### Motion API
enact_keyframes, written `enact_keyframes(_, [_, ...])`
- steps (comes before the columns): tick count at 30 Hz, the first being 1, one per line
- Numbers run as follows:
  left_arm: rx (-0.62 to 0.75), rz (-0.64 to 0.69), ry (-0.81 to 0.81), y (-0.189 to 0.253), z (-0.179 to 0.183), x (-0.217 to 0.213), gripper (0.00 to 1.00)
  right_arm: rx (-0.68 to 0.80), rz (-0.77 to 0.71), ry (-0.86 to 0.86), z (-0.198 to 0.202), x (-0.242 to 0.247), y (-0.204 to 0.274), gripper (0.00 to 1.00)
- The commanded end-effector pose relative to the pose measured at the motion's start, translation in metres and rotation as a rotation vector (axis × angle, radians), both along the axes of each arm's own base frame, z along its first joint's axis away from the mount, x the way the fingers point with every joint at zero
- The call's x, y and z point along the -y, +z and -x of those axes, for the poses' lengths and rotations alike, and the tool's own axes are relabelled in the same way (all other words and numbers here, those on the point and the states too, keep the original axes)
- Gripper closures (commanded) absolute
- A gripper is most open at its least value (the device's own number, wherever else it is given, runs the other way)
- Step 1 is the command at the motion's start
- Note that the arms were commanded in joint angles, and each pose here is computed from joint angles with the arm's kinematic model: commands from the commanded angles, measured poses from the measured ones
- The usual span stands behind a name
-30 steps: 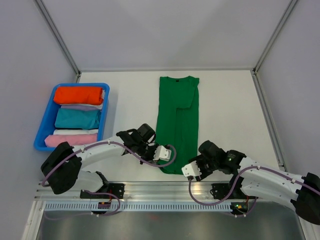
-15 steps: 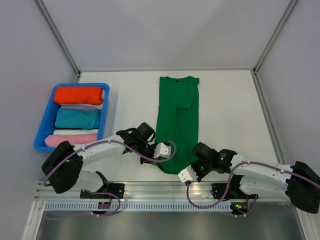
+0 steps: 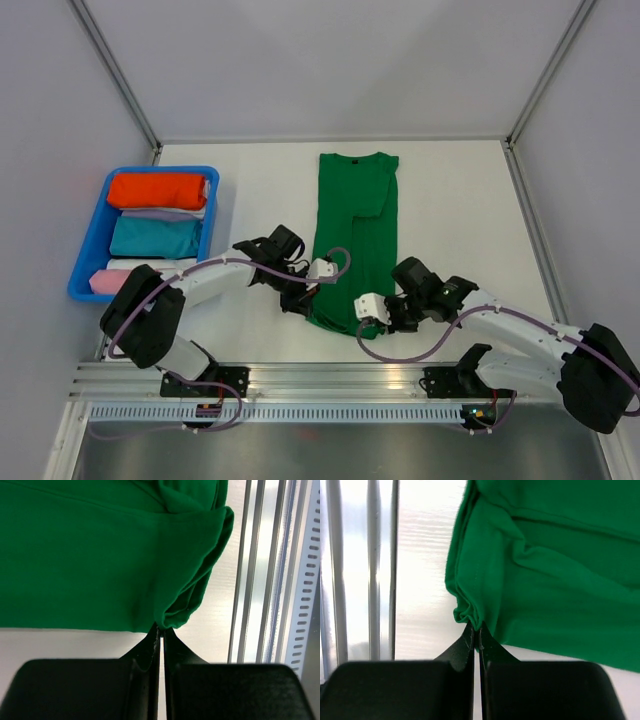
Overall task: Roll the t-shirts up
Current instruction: Roll the tshirt
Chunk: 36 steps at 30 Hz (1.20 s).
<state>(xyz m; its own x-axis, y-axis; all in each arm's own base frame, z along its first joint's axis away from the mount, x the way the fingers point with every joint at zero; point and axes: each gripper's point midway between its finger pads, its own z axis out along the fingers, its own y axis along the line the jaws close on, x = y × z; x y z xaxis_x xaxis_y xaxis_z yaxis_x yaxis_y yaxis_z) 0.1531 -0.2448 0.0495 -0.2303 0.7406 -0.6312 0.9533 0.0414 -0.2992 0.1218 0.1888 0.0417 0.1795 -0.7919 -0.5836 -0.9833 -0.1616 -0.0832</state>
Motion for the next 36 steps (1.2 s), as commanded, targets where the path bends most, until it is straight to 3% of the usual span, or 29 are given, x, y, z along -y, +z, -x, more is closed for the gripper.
enact_keyframes(1, [-0.024,0.052,0.039,0.014,-0.018,0.014,0.98,-0.059,-0.095,-0.124,-0.015,-0.016,0.021,1.0])
enact_keyframes(5, [-0.022,0.034,0.059,0.004,-0.031,0.013,0.98,-0.027,-0.137,-0.228,-0.036,-0.015,0.024,1.0])
enact_keyframes(14, [0.047,0.013,0.125,-0.007,-0.063,0.007,0.98,0.012,-0.086,-0.486,-0.077,0.002,0.016,0.99])
enact_keyframes(17, [0.069,0.009,0.127,-0.009,-0.068,0.005,0.98,0.012,-0.088,-0.558,-0.089,0.003,0.016,0.9])
enact_keyframes(18, [0.076,0.009,0.122,-0.01,-0.069,0.005,0.98,0.016,-0.089,-0.577,-0.092,0.004,0.016,0.81])
enact_keyframes(21, [0.094,0.007,0.126,-0.009,-0.073,0.005,0.96,0.041,-0.094,-0.689,-0.108,0.011,0.018,0.66])
enact_keyframes(25, [0.126,0.003,0.131,-0.009,-0.079,0.004,0.84,0.042,-0.145,-0.782,-0.12,0.016,0.03,0.48])
enact_keyframes(26, [0.142,0.004,0.14,-0.009,-0.083,0.005,0.71,0.041,-0.157,-0.807,-0.123,0.018,0.033,0.48])
enact_keyframes(29, [0.189,-0.01,0.183,-0.008,-0.095,0.004,0.46,0.041,-0.186,-0.883,-0.13,0.024,0.044,0.5])
enact_keyframes(33, [0.319,-0.065,0.281,-0.001,-0.123,-0.007,0.42,0.029,-0.277,-1.016,-0.14,0.031,0.066,0.53])
enact_keyframes(36, [0.412,-0.056,0.312,0.021,-0.137,-0.011,0.46,0.017,-0.393,-1.234,-0.153,0.041,0.095,0.58])
